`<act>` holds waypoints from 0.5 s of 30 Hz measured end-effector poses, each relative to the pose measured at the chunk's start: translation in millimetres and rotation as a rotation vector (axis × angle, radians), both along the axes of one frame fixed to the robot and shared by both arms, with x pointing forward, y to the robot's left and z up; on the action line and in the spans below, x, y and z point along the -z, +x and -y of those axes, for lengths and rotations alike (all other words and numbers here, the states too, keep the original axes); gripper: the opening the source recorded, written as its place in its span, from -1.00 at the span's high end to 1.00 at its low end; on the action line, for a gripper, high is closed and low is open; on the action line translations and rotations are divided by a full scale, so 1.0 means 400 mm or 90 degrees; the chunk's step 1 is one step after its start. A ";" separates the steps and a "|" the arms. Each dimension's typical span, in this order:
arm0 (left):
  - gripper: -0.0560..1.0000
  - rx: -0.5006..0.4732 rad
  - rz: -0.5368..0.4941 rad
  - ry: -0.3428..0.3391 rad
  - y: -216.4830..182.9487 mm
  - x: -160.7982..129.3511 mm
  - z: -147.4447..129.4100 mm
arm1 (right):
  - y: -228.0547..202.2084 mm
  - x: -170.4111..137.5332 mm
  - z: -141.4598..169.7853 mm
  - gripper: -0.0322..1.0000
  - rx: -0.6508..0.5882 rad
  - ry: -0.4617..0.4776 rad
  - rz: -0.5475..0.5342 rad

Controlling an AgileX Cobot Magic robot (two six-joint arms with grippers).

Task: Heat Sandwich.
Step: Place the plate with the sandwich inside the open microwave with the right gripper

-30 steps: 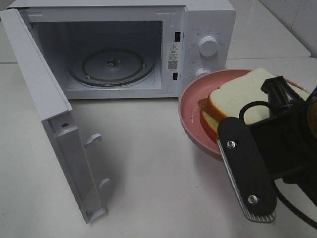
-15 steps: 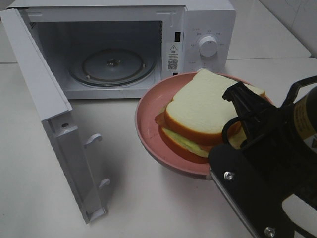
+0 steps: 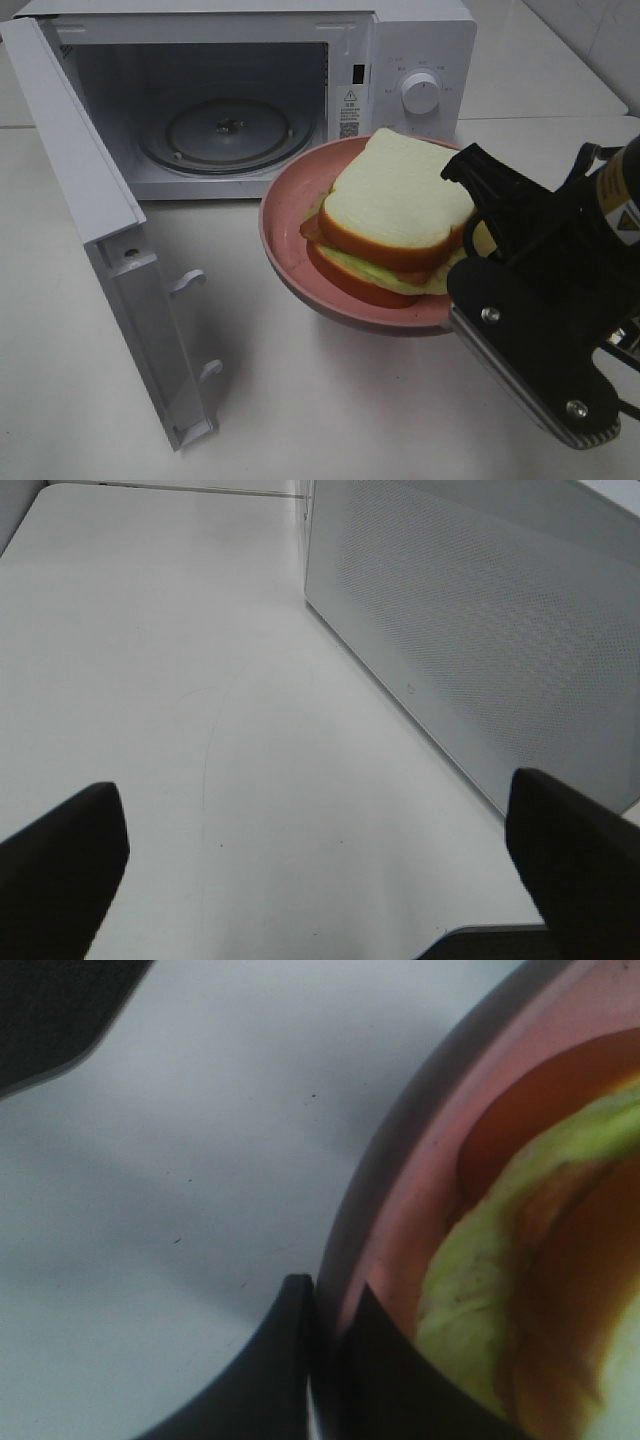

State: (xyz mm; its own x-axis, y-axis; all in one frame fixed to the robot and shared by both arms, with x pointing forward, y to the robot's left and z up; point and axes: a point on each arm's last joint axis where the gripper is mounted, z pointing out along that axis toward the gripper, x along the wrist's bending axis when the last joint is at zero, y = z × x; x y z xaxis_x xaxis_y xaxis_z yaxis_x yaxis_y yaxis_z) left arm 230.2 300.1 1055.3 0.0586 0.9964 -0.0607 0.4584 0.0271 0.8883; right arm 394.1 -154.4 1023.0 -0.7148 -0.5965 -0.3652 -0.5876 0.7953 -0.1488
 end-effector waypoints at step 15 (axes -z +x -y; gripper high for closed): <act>-0.93 0.000 0.000 0.000 0.000 0.000 0.000 | 0.068 0.033 0.028 0.84 -0.030 -0.005 -0.017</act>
